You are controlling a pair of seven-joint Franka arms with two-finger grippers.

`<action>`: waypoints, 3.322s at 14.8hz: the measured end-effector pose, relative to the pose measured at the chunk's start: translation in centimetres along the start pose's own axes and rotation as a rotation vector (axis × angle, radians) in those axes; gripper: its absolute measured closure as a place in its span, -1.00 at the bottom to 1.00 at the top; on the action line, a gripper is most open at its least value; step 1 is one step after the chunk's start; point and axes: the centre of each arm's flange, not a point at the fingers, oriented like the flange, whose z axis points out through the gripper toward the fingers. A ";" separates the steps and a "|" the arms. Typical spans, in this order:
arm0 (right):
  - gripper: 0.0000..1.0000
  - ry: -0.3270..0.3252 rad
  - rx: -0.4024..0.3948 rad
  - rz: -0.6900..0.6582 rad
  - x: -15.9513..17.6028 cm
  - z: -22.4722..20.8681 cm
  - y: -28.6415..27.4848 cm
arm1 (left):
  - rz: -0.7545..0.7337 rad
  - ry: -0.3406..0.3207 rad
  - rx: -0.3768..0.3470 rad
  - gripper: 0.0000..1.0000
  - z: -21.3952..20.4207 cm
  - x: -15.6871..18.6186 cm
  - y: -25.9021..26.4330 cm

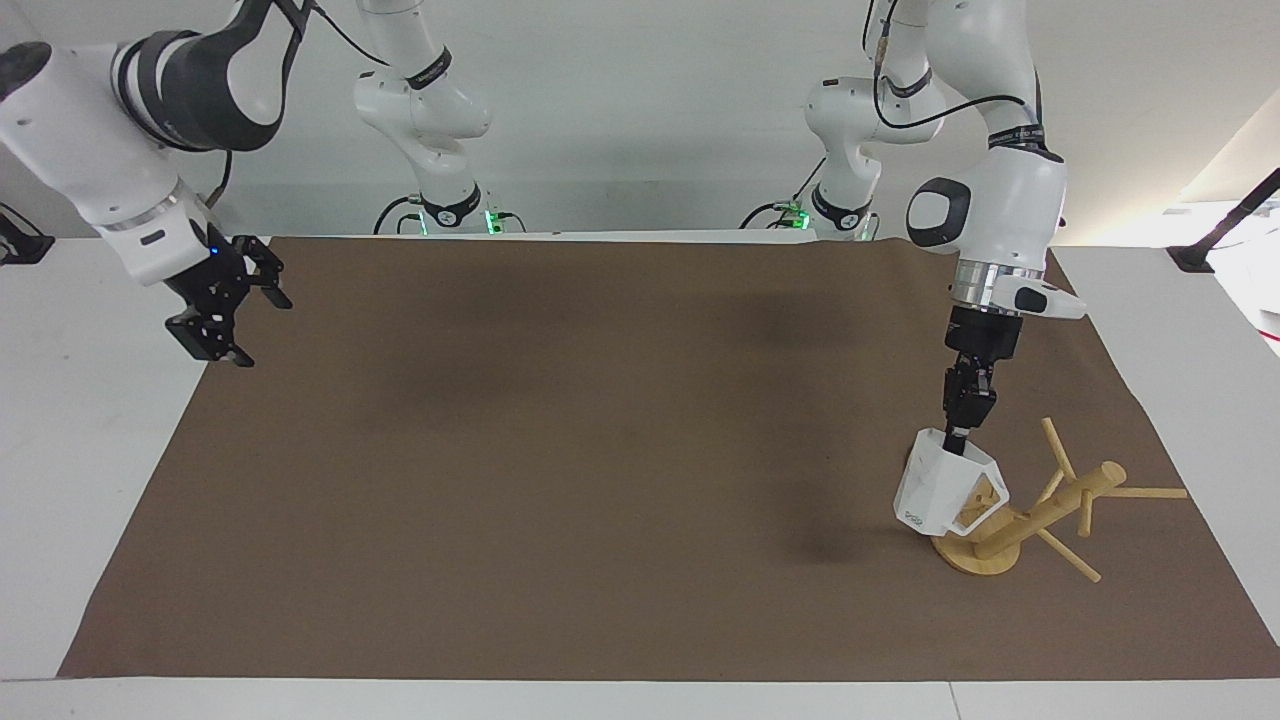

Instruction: Hang cup on rack

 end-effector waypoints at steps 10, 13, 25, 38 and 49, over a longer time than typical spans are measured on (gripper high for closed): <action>-0.99 -0.237 0.071 0.904 4.9 -5.1 -4.2 | -0.001 0.010 0.040 0.90 2.3 1.0 -1.9; -0.99 -0.249 0.058 1.025 5.6 -5.2 -4.3 | 0.020 0.011 0.052 0.90 2.5 1.2 -2.5; -0.99 -0.252 0.040 1.165 5.2 -5.5 -4.1 | -0.018 0.044 0.104 -0.09 2.6 5.1 -5.4; -0.99 -0.267 0.053 1.167 5.0 -5.1 -4.3 | 0.645 -0.154 0.675 -1.00 -9.0 8.7 -0.8; -0.99 -0.270 0.055 1.167 5.1 -5.0 -4.3 | 1.121 -0.549 0.655 -1.00 -13.5 10.5 1.0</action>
